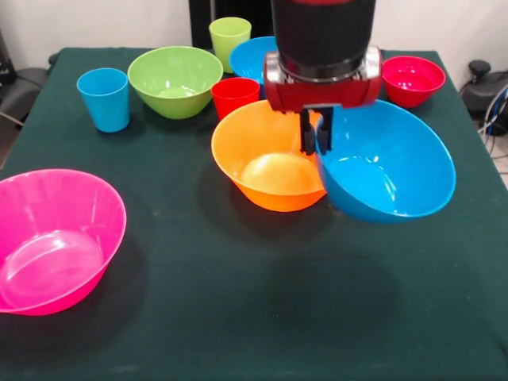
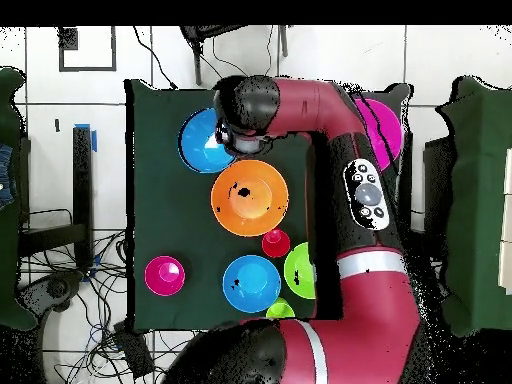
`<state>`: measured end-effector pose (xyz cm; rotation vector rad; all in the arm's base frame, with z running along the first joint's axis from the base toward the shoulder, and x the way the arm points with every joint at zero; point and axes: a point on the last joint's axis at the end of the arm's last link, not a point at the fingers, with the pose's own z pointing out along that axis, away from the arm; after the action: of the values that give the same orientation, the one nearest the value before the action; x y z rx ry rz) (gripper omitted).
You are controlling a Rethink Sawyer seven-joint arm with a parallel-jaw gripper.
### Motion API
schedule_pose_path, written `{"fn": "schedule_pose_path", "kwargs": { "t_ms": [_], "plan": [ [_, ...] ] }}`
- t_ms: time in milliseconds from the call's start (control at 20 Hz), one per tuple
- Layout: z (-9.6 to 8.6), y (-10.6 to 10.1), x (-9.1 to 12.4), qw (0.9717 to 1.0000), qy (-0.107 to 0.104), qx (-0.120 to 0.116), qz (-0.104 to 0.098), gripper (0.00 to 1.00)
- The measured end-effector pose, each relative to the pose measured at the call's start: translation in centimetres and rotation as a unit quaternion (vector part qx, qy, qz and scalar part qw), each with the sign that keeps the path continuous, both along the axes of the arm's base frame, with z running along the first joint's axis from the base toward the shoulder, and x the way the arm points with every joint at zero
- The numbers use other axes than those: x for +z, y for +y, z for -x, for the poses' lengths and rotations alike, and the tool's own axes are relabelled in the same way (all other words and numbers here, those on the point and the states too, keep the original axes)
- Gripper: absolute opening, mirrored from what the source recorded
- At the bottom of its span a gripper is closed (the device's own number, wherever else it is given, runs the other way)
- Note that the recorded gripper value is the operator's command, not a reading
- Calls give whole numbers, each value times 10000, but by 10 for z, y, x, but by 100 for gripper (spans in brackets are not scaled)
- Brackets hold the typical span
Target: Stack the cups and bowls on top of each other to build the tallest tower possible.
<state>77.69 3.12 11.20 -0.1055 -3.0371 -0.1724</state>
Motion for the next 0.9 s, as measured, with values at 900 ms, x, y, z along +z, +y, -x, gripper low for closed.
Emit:
{"fn": "schedule_pose_path", "kwargs": {
  "t_ms": [900],
  "plan": [
    [-5, 1, -18, 9995, 307, 107, 1, 0]
  ]
}}
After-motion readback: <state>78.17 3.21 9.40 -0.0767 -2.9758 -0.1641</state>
